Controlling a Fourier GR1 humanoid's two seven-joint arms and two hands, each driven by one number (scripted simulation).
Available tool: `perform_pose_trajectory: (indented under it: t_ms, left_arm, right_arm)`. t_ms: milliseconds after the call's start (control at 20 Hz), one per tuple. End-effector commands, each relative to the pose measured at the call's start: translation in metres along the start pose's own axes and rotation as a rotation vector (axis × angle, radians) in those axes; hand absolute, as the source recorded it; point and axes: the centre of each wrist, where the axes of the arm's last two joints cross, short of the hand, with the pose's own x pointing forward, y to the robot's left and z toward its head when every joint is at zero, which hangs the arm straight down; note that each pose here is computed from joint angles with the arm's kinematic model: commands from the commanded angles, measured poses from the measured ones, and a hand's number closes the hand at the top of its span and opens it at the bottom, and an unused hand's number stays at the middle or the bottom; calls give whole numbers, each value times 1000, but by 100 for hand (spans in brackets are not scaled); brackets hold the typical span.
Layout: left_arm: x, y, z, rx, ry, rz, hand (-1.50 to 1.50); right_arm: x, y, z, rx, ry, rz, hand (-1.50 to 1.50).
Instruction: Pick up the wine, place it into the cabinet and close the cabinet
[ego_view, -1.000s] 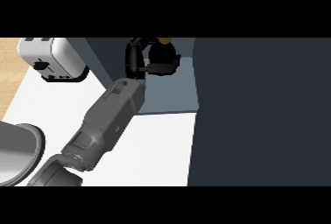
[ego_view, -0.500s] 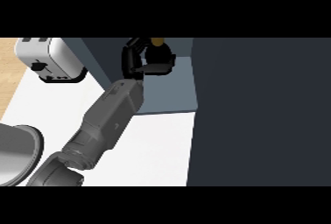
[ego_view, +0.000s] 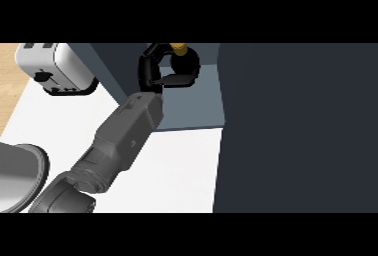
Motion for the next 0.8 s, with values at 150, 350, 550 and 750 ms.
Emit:
perform_pose_trajectory:
  t_ms: [150, 350, 550, 750]
  left_arm:
    - [-7, 8, 3, 38, 10, -108, -150]
    - [-22, 15, 15, 28, 22, -115, -150]
    - [-36, 29, 26, 16, 19, -172, -150]
    - [-17, 19, 8, 54, 17, -220, -150]
  right_arm:
    - [8, 0, 11, 22, -36, -22, -150]
    - [9, 4, 10, 4, -27, -14, -150]
    - [2, -7, 5, 14, -43, -25, -150]
    - [5, 1, 6, 29, -38, -10, -150]
